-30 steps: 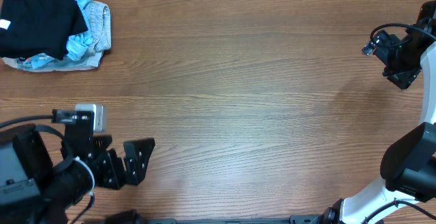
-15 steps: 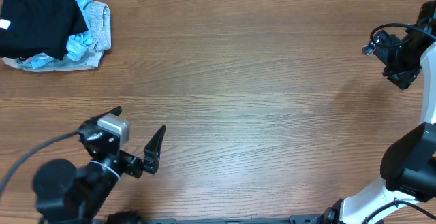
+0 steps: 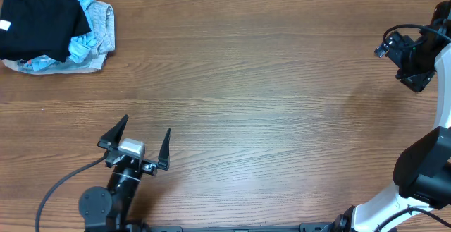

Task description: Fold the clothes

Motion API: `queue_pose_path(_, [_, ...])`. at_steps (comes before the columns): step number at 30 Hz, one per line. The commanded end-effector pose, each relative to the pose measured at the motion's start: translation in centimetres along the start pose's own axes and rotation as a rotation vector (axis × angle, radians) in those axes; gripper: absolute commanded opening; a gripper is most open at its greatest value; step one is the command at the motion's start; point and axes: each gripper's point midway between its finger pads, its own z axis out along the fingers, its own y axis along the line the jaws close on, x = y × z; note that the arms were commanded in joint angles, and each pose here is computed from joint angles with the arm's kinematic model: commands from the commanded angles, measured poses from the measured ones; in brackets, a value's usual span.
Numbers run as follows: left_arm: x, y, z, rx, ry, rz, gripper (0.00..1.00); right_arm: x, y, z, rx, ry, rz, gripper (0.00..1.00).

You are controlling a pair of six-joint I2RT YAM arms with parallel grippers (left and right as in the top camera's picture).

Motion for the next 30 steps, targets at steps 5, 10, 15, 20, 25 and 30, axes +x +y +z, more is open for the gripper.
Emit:
queue_pose_path(5, [2.2,1.3,0.0,-0.095,-0.044,0.011,1.0,-0.5,0.3,-0.6,-0.006,-0.021,0.001,1.0])
queue_pose_path(10, [2.3,2.7,0.0,-0.192,-0.062,0.01,1.0,-0.5,0.3,-0.6,-0.006,-0.021,0.001,1.0])
queue_pose_path(15, [2.4,3.7,-0.2,-0.255,-0.063,-0.014,1.0,-0.6,0.3,-0.6,-0.006,-0.021,0.002,1.0])
queue_pose_path(20, [4.9,3.5,-0.1,-0.248,0.039,-0.034,1.0,-0.5,0.3,-0.6,-0.006,-0.021,0.001,1.0])
queue_pose_path(25, [6.3,3.2,-0.1,-0.233,0.094,-0.054,1.0,-0.6,0.3,-0.6,-0.006,-0.021,0.002,1.0])
queue_pose_path(30, [6.3,3.2,-0.1,-0.235,0.094,-0.054,1.0,-0.5,0.3,-0.6,-0.006,-0.021,0.001,1.0])
